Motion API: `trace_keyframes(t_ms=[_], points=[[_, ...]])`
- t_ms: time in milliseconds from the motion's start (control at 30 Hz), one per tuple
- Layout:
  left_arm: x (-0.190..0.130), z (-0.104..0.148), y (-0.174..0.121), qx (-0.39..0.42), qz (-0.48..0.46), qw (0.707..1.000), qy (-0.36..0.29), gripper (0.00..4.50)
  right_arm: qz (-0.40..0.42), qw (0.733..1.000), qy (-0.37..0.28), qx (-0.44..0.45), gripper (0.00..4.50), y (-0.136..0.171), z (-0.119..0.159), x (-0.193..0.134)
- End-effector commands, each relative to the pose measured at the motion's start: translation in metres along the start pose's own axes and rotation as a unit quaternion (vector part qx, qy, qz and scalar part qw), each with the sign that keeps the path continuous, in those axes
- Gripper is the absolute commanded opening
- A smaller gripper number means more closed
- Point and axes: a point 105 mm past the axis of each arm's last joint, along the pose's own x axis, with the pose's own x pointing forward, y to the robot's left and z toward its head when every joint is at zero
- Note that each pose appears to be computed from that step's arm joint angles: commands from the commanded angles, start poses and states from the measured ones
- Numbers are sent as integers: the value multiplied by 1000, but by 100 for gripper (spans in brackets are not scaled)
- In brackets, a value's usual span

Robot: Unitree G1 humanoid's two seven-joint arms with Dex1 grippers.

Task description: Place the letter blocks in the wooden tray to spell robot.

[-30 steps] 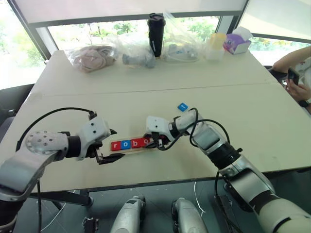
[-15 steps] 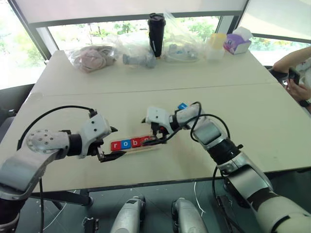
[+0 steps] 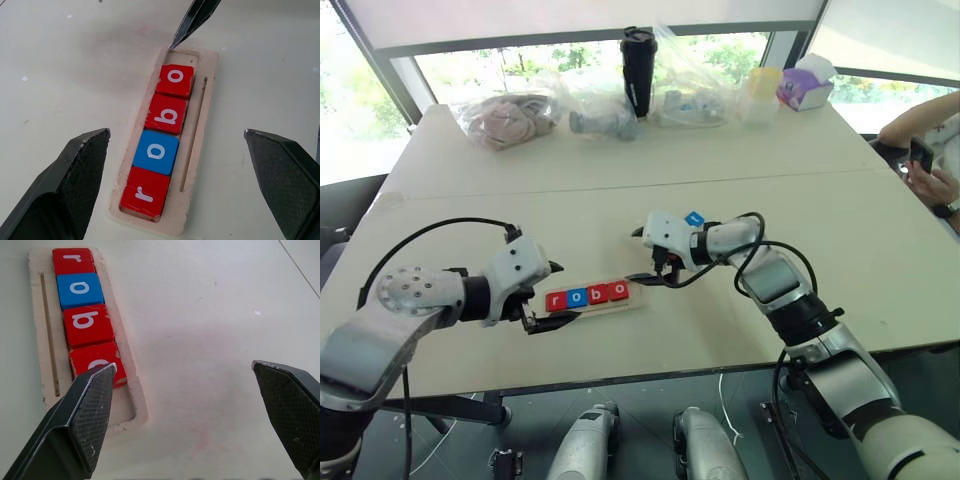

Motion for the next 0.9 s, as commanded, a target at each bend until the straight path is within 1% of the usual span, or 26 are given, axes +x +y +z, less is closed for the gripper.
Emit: trace_keyframes(t_ms=[33,200,467,733,900], points=[[-2,9,3,14,6,1000,-11,450,-4,1000,-8,-13,448,0,4,-1],[-3,8,3,14,7,1000,-11,450,2,999,20,-27,448,3,-9,0],[-3,9,3,14,8,1000,-13,450,10,999,26,-25,448,9,-15,5],[-2,10,3,14,9,1000,-14,450,21,999,23,-23,448,16,-14,12],[-2,11,3,14,8,1000,-17,450,17,999,19,-23,448,14,-12,12]])
